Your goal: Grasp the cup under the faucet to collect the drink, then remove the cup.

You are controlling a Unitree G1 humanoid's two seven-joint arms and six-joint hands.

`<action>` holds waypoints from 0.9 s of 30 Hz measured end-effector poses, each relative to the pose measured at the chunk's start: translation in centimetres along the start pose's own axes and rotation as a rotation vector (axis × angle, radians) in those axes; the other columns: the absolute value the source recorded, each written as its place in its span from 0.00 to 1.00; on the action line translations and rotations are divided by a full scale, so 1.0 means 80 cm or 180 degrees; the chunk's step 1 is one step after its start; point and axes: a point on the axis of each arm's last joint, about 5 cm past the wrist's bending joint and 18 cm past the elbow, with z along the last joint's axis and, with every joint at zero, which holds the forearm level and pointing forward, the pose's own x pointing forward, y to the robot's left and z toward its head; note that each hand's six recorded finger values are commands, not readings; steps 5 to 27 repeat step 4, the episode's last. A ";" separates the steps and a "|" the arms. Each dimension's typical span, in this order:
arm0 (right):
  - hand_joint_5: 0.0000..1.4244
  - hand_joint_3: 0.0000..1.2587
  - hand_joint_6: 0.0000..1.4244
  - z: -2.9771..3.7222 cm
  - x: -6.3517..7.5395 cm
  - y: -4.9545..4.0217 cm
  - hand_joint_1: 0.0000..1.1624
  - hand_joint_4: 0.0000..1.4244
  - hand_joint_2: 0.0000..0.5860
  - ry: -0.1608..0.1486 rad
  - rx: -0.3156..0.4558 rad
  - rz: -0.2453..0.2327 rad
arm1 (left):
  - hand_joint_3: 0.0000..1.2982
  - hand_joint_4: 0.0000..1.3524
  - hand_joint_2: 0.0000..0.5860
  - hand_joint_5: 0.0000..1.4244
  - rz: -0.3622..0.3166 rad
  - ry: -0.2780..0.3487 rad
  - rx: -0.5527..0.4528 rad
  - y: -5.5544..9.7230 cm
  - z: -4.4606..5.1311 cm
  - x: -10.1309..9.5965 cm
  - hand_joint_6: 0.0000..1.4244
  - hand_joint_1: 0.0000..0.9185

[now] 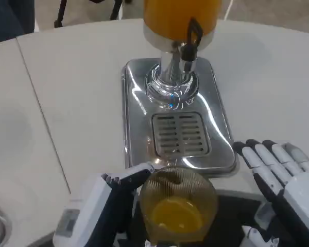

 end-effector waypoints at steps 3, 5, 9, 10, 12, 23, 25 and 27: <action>0.00 0.00 0.00 0.0017 0.002 -0.001 0.31 0.00 0.96 -0.0010 -0.0015 -0.0037 | 0.88 0.77 0.04 1.00 0.0005 0.0000 0.0010 -0.001 0.000 0.000 1.00 0.64; 0.00 0.00 0.00 0.0022 0.003 0.000 0.31 0.00 0.96 -0.0016 -0.0016 -0.0040 | 0.88 0.77 0.04 1.00 0.0008 0.0001 0.0009 -0.001 0.000 0.000 1.00 0.64; 0.00 0.00 0.00 0.0022 0.003 0.000 0.31 0.00 0.96 -0.0016 -0.0016 -0.0040 | 0.88 0.77 0.04 1.00 0.0008 0.0001 0.0009 -0.001 0.000 0.000 1.00 0.64; 0.00 0.00 0.00 0.0022 0.003 0.000 0.31 0.00 0.96 -0.0016 -0.0016 -0.0040 | 0.88 0.77 0.04 1.00 0.0008 0.0001 0.0009 -0.001 0.000 0.000 1.00 0.64; 0.00 0.00 0.00 0.0022 0.003 0.000 0.31 0.00 0.96 -0.0016 -0.0016 -0.0040 | 0.88 0.77 0.04 1.00 0.0008 0.0001 0.0009 -0.001 0.000 0.000 1.00 0.64; 0.00 0.00 0.00 0.0022 0.003 0.000 0.31 0.00 0.96 -0.0016 -0.0016 -0.0040 | 0.88 0.77 0.04 1.00 0.0008 0.0001 0.0009 -0.001 0.000 0.000 1.00 0.64; 0.00 0.00 0.00 0.0022 0.003 0.000 0.31 0.00 0.96 -0.0016 -0.0016 -0.0040 | 0.88 0.77 0.04 1.00 0.0008 0.0001 0.0009 -0.001 0.000 0.000 1.00 0.64; 0.00 0.00 0.00 0.0022 0.003 0.000 0.31 0.00 0.96 -0.0016 -0.0016 -0.0040 | 0.88 0.77 0.04 1.00 0.0008 0.0001 0.0009 -0.001 0.000 0.000 1.00 0.64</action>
